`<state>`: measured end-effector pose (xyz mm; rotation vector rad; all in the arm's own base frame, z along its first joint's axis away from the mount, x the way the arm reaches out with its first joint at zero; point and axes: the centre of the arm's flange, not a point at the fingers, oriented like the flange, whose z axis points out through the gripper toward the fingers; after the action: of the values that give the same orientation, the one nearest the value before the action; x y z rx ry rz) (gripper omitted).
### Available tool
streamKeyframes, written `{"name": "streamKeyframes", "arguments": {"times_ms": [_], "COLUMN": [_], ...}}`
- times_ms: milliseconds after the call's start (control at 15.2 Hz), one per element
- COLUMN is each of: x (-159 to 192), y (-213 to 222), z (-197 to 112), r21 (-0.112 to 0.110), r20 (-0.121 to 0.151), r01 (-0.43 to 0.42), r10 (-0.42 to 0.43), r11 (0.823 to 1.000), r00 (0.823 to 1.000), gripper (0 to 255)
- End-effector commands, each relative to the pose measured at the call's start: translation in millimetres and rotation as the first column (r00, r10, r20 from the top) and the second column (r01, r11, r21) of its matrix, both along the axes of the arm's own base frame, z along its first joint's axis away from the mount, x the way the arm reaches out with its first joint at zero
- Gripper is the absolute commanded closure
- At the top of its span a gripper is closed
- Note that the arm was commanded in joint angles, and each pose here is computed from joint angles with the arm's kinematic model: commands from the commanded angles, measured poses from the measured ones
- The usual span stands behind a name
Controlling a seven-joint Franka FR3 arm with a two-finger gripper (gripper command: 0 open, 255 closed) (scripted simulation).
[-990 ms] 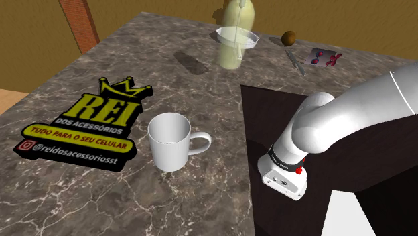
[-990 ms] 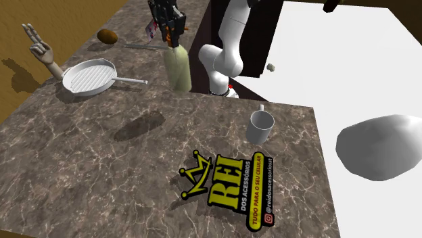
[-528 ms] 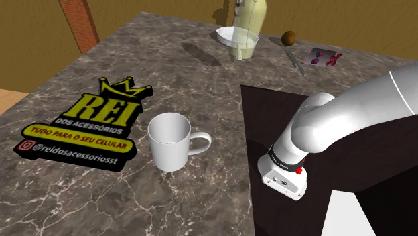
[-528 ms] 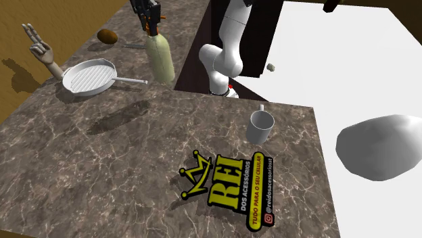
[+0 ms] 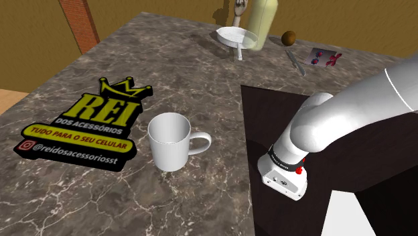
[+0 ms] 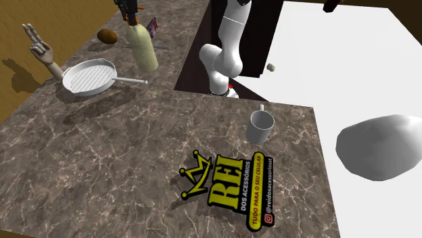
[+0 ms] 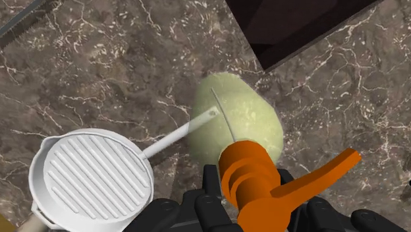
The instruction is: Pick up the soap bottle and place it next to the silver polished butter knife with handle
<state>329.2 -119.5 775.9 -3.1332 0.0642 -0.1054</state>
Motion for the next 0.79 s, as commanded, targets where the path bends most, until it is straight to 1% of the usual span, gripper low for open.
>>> {"name": "streamKeyframes", "arguments": {"times_ms": [0, 726], "x": [4, 19], "y": [-25, -170], "z": [0, 0], "r21": [-0.001, -0.001], "r20": [0.000, 0.000], "r01": [-0.002, -0.002], "r10": [0.002, 0.002], "r11": [1.000, 1.000], "r00": [1.000, 1.000], "gripper": [255, 255]}}
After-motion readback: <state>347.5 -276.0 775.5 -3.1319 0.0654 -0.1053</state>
